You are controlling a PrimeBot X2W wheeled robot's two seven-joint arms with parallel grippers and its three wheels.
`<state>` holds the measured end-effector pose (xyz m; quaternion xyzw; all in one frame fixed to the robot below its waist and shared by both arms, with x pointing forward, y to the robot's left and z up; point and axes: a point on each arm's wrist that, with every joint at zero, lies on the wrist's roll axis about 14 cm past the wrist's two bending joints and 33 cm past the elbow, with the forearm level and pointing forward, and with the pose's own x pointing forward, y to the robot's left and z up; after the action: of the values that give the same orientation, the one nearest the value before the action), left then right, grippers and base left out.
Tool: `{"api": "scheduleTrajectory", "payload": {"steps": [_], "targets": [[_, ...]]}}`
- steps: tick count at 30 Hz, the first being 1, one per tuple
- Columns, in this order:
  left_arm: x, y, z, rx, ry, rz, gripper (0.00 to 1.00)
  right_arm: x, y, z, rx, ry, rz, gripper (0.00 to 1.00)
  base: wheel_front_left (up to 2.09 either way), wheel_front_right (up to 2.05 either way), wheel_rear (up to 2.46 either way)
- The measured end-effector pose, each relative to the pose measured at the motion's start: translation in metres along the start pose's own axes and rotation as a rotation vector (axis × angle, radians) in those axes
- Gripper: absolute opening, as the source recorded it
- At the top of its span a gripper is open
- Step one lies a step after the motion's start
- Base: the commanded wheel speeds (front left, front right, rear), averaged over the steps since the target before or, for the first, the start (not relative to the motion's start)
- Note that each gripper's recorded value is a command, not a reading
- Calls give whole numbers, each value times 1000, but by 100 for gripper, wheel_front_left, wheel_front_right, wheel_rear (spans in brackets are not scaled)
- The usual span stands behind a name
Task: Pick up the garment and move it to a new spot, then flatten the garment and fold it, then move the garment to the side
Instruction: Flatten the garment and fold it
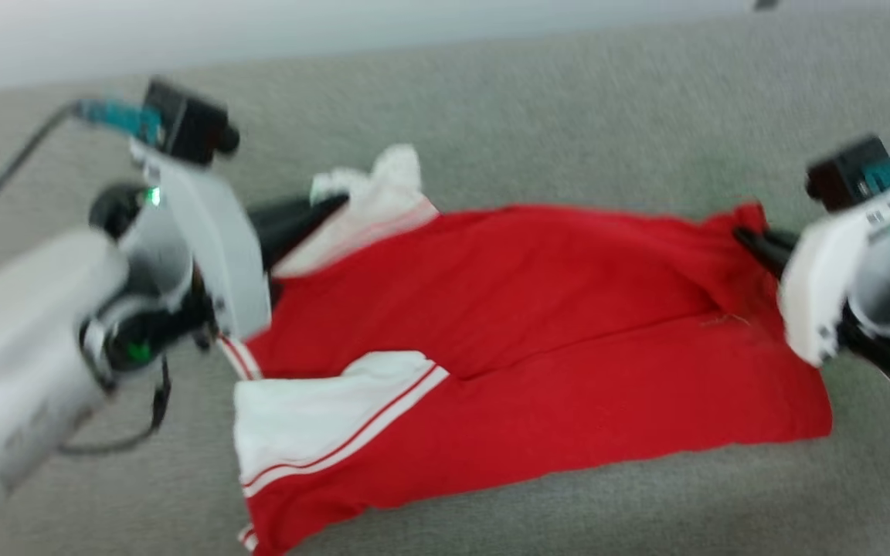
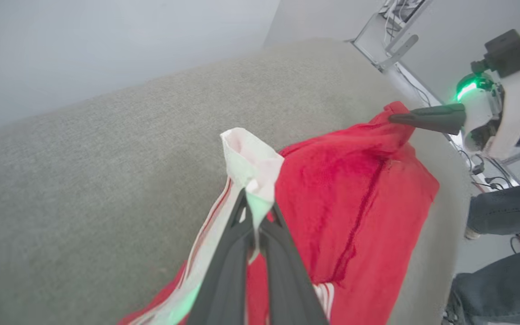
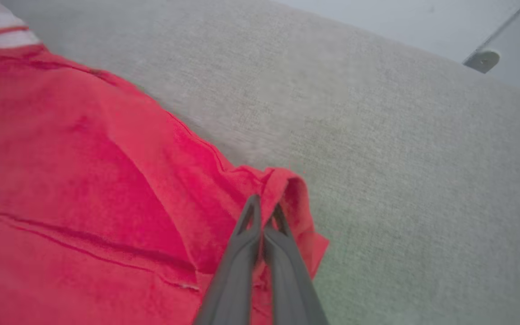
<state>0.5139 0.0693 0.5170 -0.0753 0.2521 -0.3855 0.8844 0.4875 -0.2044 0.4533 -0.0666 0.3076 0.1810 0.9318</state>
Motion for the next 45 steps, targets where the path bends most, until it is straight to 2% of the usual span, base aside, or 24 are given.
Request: {"api": "scheduleTrajectory", "payload": {"steps": [8, 14, 18, 26, 35, 36, 37, 38, 39, 40, 45], "targets": [[-72, -28, -28, -12, -68, 4, 0, -43, 14, -2, -43, -42, 63, 0, 0, 0, 0], [-116, -48, -67, -98, -87, 14, 0, -59, 15, -17, -49, -22, 72, 0, 0, 0, 0], [-132, -53, -96, -197, -109, 40, 0, -60, 10, -33, -31, 5, 57, 0, 0, 0, 0], [-116, -57, -152, -390, -58, 74, 0, -45, 8, -70, 73, 50, 36, 0, 0, 0, 0], [-93, -33, -171, -406, -32, 147, 0, -30, 17, -81, 91, 63, 37, 0, 0, 0, 0], [-92, -33, -171, -401, -36, 146, 0, -32, 17, -81, 92, 60, 36, 15, 0, 0, 0], [-90, -34, -169, -398, -46, 143, 28, -33, 17, -79, 92, 54, 34, 37, 0, 0, 0], [-90, -35, -167, -397, -61, 141, 42, -35, 17, -77, 90, 43, 34, 50, 0, 0, 0], [-90, -35, -164, -394, -73, 144, 84, -37, 17, -74, 88, 32, 35, 82, 0, 0, 0], [-92, -32, -163, -386, -83, 154, 100, -40, 18, -71, 84, 23, 36, 100, 0, 0, 0], [-105, -26, -162, -356, -122, 194, 100, -59, 15, -67, 77, 3, 30, 100, 0, 0, 0]]}}
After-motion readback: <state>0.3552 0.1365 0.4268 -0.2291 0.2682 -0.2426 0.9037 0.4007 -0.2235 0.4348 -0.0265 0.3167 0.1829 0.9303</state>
